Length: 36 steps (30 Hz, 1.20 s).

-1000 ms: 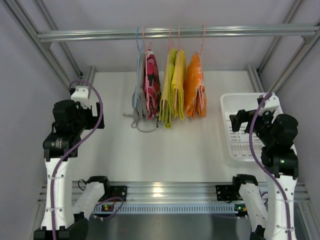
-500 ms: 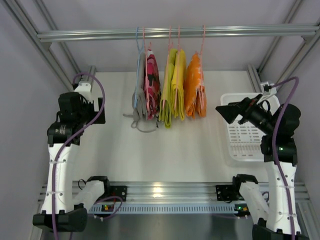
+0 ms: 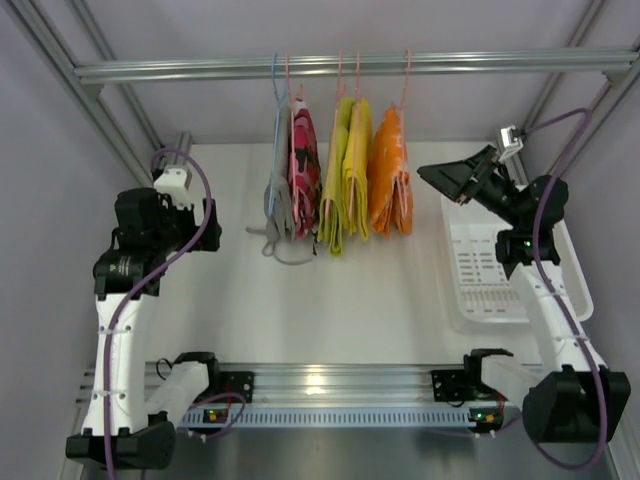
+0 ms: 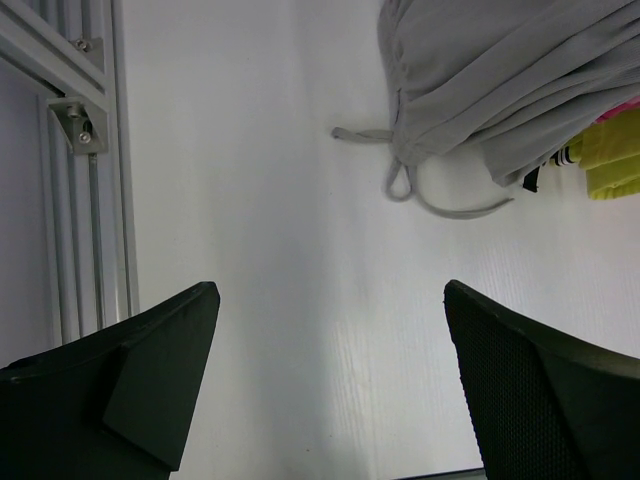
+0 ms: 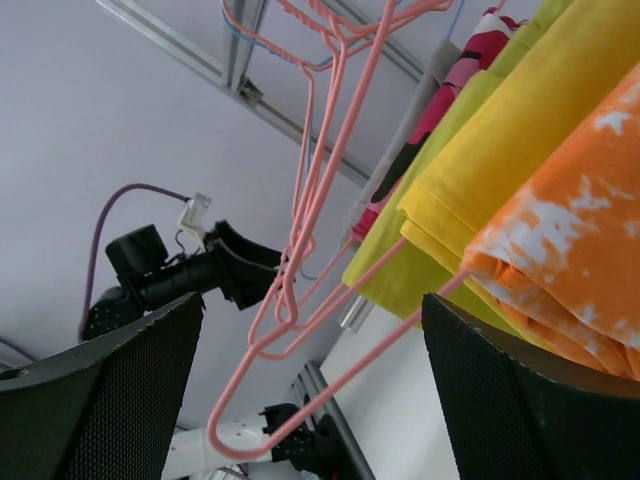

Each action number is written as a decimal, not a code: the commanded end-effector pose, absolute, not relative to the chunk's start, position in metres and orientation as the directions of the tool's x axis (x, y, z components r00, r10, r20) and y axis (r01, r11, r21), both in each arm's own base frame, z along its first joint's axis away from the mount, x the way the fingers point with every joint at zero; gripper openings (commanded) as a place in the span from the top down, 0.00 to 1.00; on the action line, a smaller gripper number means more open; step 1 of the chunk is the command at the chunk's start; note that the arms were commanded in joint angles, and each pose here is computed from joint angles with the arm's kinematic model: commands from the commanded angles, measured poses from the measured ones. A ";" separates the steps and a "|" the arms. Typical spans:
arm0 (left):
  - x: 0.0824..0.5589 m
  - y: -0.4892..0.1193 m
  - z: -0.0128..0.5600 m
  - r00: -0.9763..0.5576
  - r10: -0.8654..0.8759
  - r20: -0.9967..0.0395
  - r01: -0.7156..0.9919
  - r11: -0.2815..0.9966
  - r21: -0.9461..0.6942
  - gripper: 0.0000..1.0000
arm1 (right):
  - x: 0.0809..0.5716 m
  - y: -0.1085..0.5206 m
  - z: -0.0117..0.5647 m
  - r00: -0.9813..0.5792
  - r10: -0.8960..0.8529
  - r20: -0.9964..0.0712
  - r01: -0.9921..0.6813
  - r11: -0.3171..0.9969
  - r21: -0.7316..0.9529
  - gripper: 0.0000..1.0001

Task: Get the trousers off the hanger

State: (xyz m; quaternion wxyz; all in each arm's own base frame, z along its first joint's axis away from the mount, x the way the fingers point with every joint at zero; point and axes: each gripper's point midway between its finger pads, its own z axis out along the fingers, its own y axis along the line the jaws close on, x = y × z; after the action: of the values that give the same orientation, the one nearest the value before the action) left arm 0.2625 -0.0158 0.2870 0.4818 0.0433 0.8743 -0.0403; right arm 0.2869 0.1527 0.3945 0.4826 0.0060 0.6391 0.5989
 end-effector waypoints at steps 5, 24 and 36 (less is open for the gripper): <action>0.273 -0.018 0.300 -0.488 0.021 -0.872 0.114 0.993 -0.039 0.01 | 0.302 0.183 0.465 -0.485 0.598 -0.638 -0.706 0.163 0.690 0.16; 0.280 -0.010 0.286 -0.510 0.023 -0.860 0.080 0.997 -0.020 0.01 | 0.325 0.217 0.454 -0.631 0.563 -0.534 -0.637 0.018 0.771 0.46; 0.281 -0.009 0.288 -0.505 0.027 -0.863 0.074 0.997 -0.012 0.01 | 0.325 0.225 0.449 -0.663 0.529 -0.529 -0.617 0.013 0.787 0.73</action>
State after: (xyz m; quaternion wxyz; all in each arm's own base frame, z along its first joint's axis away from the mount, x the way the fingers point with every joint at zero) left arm 0.2719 -0.0100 0.2777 0.4724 0.0284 0.8805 -0.0286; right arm 0.3400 0.2177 0.4223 0.3877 0.0094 0.6100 0.6910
